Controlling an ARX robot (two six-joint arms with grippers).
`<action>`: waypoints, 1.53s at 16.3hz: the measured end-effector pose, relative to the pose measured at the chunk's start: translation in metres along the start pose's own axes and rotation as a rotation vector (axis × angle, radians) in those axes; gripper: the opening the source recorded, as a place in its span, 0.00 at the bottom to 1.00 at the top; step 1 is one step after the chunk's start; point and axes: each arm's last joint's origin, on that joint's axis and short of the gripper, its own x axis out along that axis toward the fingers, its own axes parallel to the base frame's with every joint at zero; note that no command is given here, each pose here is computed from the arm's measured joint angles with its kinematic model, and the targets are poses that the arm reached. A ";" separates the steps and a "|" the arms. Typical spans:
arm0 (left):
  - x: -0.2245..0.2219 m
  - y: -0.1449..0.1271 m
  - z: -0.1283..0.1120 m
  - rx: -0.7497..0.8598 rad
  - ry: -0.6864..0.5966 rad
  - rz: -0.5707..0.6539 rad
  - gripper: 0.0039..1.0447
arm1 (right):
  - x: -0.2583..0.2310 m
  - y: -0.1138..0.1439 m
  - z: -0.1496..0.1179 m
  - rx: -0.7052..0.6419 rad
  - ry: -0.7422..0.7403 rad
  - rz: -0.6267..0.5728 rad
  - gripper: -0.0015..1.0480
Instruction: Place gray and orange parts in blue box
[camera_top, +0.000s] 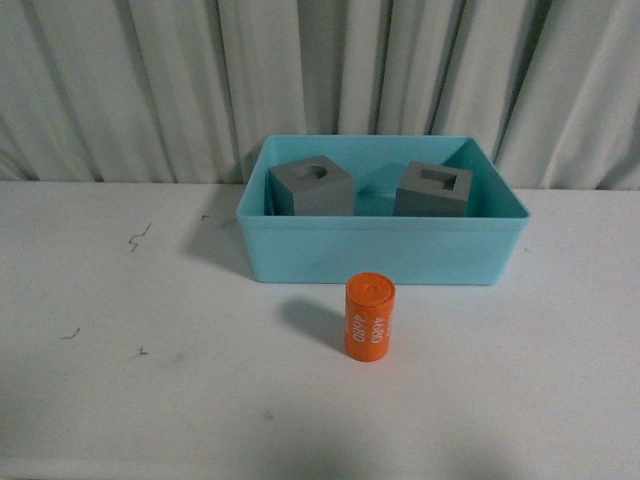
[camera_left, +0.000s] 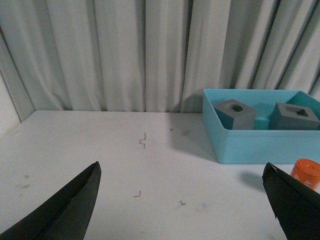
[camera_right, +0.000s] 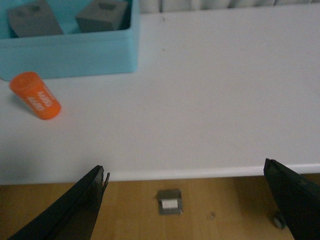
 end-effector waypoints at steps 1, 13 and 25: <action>0.000 0.000 0.000 0.000 -0.001 0.000 0.94 | 0.009 -0.008 0.013 0.007 0.079 0.004 0.94; 0.000 0.000 0.000 0.000 0.000 0.000 0.94 | 0.152 0.031 0.066 -0.531 0.265 0.701 0.94; 0.000 0.000 0.000 0.000 0.000 0.001 0.94 | 0.250 0.113 0.051 -0.420 0.341 0.767 0.94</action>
